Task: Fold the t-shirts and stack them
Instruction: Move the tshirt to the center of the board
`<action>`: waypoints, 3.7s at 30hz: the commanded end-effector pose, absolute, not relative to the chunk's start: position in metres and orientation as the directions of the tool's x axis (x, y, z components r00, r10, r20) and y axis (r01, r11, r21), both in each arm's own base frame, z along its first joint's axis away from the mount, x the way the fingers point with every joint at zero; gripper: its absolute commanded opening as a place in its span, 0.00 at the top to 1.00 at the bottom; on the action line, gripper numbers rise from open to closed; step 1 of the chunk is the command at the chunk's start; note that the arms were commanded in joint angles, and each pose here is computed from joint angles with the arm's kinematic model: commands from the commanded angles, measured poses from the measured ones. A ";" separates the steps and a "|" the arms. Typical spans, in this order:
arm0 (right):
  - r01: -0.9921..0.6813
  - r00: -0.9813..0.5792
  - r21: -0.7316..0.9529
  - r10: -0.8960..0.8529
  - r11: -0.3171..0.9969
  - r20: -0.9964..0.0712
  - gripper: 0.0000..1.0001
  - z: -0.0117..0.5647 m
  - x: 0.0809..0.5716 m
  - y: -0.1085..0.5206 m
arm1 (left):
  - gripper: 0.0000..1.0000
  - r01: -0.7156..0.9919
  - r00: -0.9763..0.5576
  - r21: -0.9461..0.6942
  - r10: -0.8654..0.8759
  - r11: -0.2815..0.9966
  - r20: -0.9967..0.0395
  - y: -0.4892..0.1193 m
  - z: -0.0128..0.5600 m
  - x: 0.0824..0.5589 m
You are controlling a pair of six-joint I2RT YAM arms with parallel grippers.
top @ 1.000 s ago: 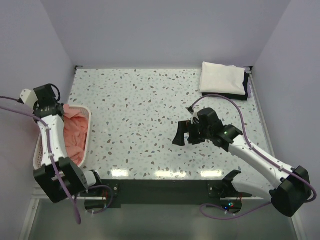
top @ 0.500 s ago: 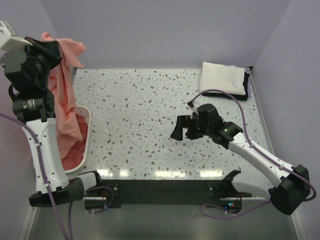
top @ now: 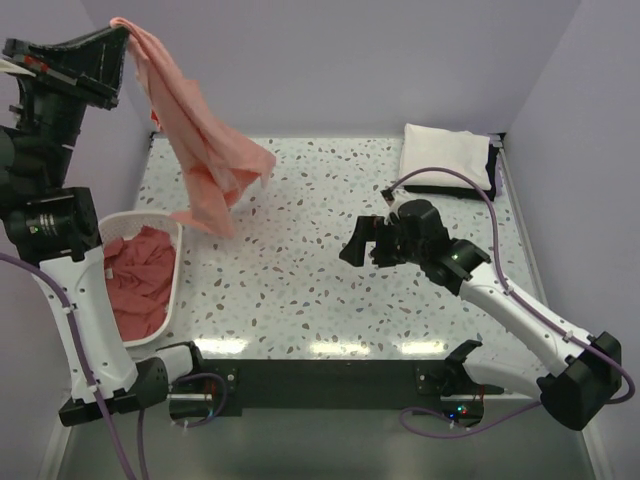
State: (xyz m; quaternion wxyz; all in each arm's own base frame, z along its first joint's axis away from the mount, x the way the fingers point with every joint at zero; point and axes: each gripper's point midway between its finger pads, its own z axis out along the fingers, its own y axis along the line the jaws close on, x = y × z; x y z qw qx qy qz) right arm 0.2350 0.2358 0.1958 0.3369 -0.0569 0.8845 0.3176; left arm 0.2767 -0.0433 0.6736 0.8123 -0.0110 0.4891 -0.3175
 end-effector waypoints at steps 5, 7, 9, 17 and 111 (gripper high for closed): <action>-0.286 -0.733 0.529 0.173 0.799 -0.658 0.01 0.201 0.249 0.236 | 1.00 0.568 0.061 -0.467 -0.601 0.677 -0.797 -0.071 0.557 0.303; -0.273 -0.745 0.523 0.167 0.807 -0.646 0.01 0.189 0.252 0.237 | 1.00 0.527 -0.081 -0.552 -0.608 0.646 -0.790 -0.082 0.494 0.321; -0.261 -0.749 0.518 0.168 0.814 -0.641 0.01 0.177 0.257 0.240 | 1.00 0.444 -0.175 -0.607 -0.600 0.660 -0.781 -0.086 0.437 0.328; -0.181 -0.762 0.466 0.176 0.866 -0.623 0.07 0.111 0.301 0.257 | 1.00 -0.021 -0.353 -0.681 -0.643 0.732 -0.680 -0.049 0.274 0.320; 0.284 -0.635 0.502 0.552 0.817 -0.540 1.00 0.090 0.307 0.062 | 0.42 -0.305 -0.581 -0.342 -0.458 0.889 -0.673 -0.112 0.124 0.358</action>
